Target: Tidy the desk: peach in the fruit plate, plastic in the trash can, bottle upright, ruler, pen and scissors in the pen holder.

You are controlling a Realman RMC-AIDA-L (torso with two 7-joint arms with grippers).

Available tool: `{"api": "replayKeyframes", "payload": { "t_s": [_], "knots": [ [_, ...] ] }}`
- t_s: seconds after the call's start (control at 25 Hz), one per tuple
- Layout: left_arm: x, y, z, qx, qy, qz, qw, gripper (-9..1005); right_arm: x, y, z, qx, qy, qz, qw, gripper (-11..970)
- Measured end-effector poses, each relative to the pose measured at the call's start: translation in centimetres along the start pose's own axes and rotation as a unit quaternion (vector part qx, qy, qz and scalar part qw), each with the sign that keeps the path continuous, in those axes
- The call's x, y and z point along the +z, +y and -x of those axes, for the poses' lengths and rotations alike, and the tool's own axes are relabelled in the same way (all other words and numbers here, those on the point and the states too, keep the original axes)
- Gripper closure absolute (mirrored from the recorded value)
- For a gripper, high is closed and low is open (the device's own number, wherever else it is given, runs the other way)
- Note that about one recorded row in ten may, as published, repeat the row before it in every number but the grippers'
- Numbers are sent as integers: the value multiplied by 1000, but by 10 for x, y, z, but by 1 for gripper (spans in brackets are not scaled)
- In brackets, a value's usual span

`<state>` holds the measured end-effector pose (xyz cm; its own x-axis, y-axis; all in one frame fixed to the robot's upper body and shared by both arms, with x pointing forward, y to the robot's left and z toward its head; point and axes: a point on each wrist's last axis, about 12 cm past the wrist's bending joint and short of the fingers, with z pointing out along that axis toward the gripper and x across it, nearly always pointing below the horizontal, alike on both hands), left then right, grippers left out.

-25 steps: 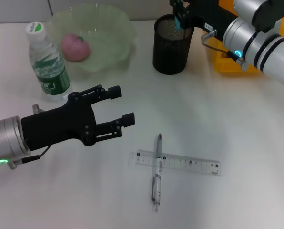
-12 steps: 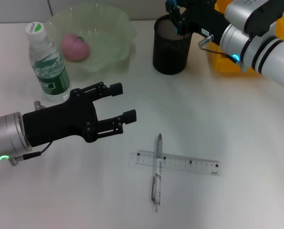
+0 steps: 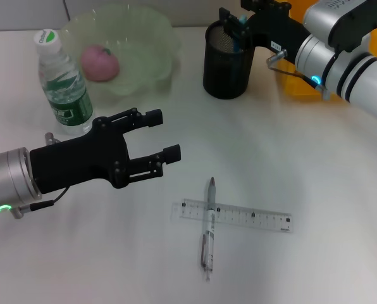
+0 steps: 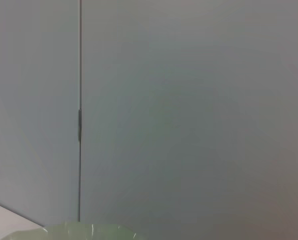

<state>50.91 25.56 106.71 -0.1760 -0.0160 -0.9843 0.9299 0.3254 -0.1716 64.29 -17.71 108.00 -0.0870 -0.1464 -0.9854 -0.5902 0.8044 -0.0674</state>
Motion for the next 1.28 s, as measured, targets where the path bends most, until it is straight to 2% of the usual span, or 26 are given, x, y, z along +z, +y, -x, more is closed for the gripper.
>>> {"api": "replayKeyframes", "payload": {
  "t_s": [0.24,0.44,0.68,0.8,0.84,0.88,1.0,1.04,1.12,1.16,1.24,1.28],
  "knots": [
    [-2,-2,-1,-2,0,0,1000,223,-4,-1,-2,21,-8,0,1000,390],
    [-5,-4,-3,-5,2,-2,1000,223,-14,-5,0,50,-39,3,998,248],
    [-9,-5,-5,-7,4,-2,1000,223,-30,-10,6,109,-76,42,990,248],
    [-16,-7,-6,-3,7,-3,1000,222,-40,-9,15,137,-89,84,983,249],
    [-21,-8,-6,1,11,-4,1000,222,-46,-6,23,143,-83,126,978,249],
    [-21,-8,-6,1,11,-4,1000,222,-46,-6,23,143,-83,126,978,249],
    [-28,-11,-7,4,22,-11,1000,222,-52,1,34,143,-46,191,970,249],
    [-32,-12,-8,4,27,-14,1000,222,-53,5,42,139,3,235,962,249],
    [-34,-13,-9,3,29,-15,999,222,-53,6,46,136,26,252,958,249],
    [-34,-13,-9,3,29,-15,999,222,-53,7,51,131,55,272,952,249],
    [-40,-14,-10,1,33,-14,999,222,-51,9,65,117,150,320,928,249],
    [-40,-14,-10,1,33,-14,999,222,-51,9,65,117,150,320,928,249]
  ]
}}
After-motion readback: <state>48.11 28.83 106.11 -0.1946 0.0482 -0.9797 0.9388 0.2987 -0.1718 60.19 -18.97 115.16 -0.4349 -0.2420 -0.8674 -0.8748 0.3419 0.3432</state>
